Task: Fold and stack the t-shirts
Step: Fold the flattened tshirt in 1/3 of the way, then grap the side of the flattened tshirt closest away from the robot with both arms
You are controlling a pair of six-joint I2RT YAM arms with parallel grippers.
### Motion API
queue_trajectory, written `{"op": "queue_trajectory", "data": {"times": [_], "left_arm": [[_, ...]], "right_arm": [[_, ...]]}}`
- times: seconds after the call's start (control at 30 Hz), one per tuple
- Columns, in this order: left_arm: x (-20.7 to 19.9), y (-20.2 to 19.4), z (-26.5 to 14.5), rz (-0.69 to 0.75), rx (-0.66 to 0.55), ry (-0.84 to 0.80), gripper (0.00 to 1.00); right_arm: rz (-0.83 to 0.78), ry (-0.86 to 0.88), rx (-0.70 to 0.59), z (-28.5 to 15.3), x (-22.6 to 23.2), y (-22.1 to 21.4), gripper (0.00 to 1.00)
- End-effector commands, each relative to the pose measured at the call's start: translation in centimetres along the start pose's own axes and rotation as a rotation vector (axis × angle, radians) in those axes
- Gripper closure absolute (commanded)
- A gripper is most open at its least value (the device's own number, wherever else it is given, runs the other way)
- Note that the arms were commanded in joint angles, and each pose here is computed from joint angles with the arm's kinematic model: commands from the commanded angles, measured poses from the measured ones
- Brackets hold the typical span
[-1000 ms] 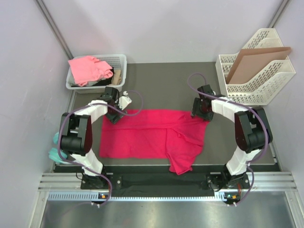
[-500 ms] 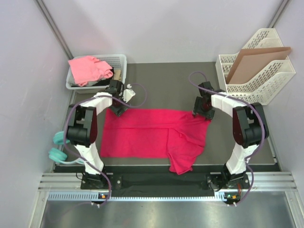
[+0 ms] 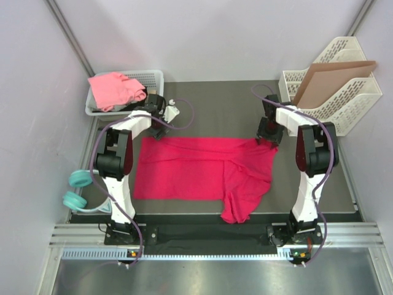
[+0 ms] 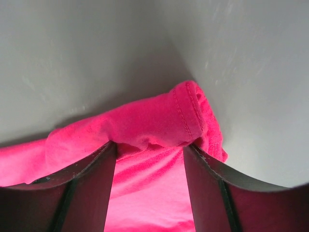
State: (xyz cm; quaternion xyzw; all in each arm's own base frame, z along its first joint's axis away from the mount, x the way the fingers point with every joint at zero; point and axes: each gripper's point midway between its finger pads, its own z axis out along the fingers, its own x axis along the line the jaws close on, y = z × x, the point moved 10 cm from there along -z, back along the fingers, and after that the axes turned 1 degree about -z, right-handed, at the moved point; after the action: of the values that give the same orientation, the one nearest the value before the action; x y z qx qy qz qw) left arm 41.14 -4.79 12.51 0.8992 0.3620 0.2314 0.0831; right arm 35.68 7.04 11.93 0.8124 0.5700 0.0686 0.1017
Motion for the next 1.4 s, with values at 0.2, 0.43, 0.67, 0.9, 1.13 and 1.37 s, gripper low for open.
{"op": "queue_trajectory", "data": {"times": [0.2, 0.43, 0.67, 0.9, 1.13, 1.37], "left_arm": [[0.8, 2.0, 2.0, -0.013, -0.05, 0.077, 0.27], [3.2, 4.6, 1.3, -0.034, -0.091, 0.179, 0.28], [4.8, 4.8, -5.5, -0.026, -0.166, 0.276, 0.27], [2.1, -0.1, -14.7, 0.027, -0.202, 0.208, 0.22], [-6.4, -10.1, -17.3, 0.12, -0.15, 0.008, 0.22], [-10.4, -15.7, -13.3, 0.122, -0.05, -0.004, 0.22]], "right_arm": [[0.024, -0.059, -0.066, 1.8, 0.1, 5.8, 0.45], [0.007, -0.088, -0.099, 0.5, 0.3, 7.9, 0.46], [-0.048, -0.195, -0.262, -5.8, 0.1, 8.5, 0.24], [-0.11, -0.185, -0.483, -14.8, 1.2, 1.7, 0.23], [-0.245, -0.019, -0.384, -14.3, -0.4, -12.2, 0.26], [-0.23, 0.104, -0.289, -12.7, -3.2, -21.5, 0.3]]}}
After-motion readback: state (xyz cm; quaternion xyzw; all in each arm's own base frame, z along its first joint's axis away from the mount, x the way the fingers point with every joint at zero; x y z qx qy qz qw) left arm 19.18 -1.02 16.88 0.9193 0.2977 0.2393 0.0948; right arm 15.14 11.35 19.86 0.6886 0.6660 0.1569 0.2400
